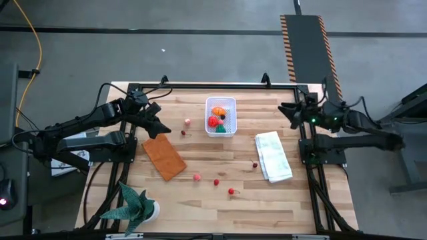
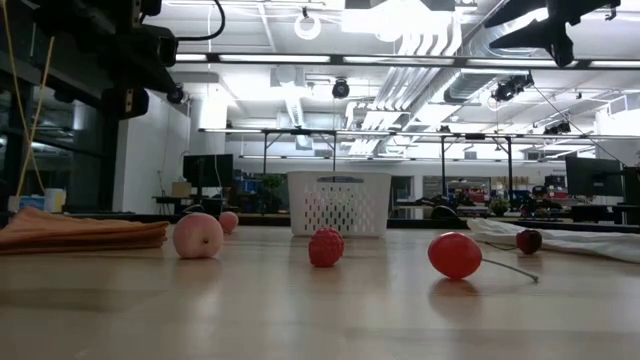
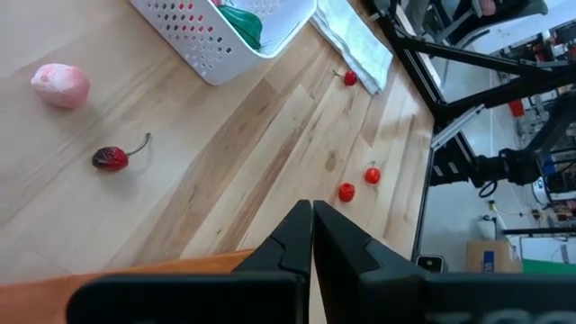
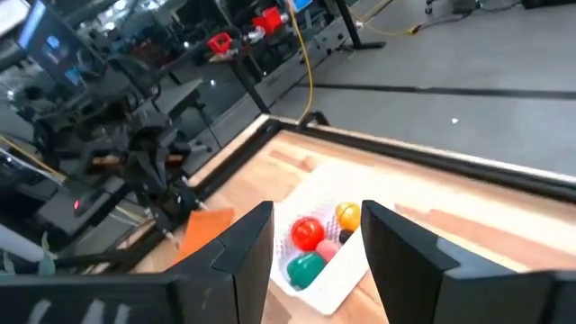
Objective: Pick and placing Produce into tupperware
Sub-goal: Put the red cherry into the white bin
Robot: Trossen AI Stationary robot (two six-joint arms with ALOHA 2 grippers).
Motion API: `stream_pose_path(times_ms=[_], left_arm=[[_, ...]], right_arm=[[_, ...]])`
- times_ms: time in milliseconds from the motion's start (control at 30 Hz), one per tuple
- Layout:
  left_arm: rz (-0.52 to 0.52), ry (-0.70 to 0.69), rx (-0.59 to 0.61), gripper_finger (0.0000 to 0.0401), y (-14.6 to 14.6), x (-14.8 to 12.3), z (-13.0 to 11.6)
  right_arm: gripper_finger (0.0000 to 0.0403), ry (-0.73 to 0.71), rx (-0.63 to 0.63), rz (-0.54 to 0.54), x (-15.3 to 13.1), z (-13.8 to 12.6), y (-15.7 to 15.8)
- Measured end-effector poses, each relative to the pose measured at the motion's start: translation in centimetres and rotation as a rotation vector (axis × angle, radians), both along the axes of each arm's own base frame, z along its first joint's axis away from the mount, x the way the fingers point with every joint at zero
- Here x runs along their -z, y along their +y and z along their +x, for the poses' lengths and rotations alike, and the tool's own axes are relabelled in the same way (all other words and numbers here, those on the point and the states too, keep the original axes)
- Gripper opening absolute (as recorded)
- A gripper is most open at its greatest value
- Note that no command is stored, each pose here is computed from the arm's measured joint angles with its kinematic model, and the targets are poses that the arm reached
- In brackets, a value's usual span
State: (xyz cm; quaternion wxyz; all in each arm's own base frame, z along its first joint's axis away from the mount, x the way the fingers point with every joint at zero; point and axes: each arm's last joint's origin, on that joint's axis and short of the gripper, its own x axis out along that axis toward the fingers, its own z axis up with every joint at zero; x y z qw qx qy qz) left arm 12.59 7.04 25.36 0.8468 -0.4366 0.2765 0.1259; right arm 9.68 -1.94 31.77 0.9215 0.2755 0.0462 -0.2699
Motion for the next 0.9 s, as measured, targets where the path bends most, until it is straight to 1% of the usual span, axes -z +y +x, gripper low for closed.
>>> stream_pose_path(times_ms=[333, 600, 733, 900], left_arm=[[0.023, 0.001, 0.012, 0.0003, 0.0, 0.0, 0.0], [0.051, 0.001, 0.032, 0.0003, 0.0, 0.0, 0.0], [0.051, 0.001, 0.032, 0.0003, 0.0, 0.0, 0.0], [0.063, 0.001, 0.04, 0.0003, 0.0, 0.0, 0.0]], right_arm=[[0.016, 0.078, -0.012, 0.05, 1.6, 3.4, 3.6], [0.016, 0.16, -0.045, 0.188, 3.8, 5.1, 6.8], [0.016, 0.264, -0.039, 0.247, 3.9, 5.7, 7.9], [0.016, 0.467, 0.002, 0.294, 2.8, 6.6, 8.7]])
